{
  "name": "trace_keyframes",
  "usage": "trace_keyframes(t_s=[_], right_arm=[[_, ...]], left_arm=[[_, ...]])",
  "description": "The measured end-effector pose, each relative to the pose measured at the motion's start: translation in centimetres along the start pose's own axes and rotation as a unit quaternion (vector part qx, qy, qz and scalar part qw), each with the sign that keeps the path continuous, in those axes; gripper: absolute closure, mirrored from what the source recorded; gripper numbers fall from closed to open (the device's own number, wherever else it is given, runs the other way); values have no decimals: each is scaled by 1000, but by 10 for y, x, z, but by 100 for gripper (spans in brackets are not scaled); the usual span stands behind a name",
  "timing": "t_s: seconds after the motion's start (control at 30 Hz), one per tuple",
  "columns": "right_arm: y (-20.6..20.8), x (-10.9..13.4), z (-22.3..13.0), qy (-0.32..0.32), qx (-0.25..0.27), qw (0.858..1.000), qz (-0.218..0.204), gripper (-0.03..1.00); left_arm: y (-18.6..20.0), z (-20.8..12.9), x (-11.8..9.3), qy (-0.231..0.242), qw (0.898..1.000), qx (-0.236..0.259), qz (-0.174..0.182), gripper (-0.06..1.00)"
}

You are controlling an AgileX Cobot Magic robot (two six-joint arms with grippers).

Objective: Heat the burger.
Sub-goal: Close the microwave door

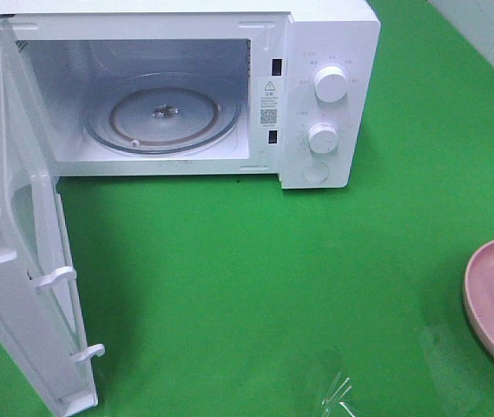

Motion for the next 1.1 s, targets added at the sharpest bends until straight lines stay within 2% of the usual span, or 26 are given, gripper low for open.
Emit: trace_keyframes(t_s=[0.17,0.37,0.43,0.6,0.67,1.1], right_arm=[[15,-18,-2,-36,-46,997,-47,21],[31,-24,-6,-51,-90,992,-77,21],[43,-26,-12,-68,-127,984,-102,21],[53,-27,-15,-79,-158,976,-126,21],[66,-28,-21,-93,-195,963,-158,21],[69,-28,-22,-98,-205,959,-168,21]], left_arm=[[0,0,0,0,1000,0,0,-3],[0,0,0,0,1000,0,0,-3],[0,0,0,0,1000,0,0,-3],[0,0,0,0,1000,0,0,-3],[0,0,0,0,1000,0,0,-3],[0,0,0,0,1000,0,0,-3]])
Point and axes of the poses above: a point on each arm's last joint axis where the gripper is mounted, y pointing back along that axis away from the gripper, x along the wrist's bending axis when the last joint is at zero, z = x × y, the point moved 8 cm from there along -y, pointing out along that axis toward the gripper, and after that the axes turned 11 degrees about y, right-handed, at the moved point
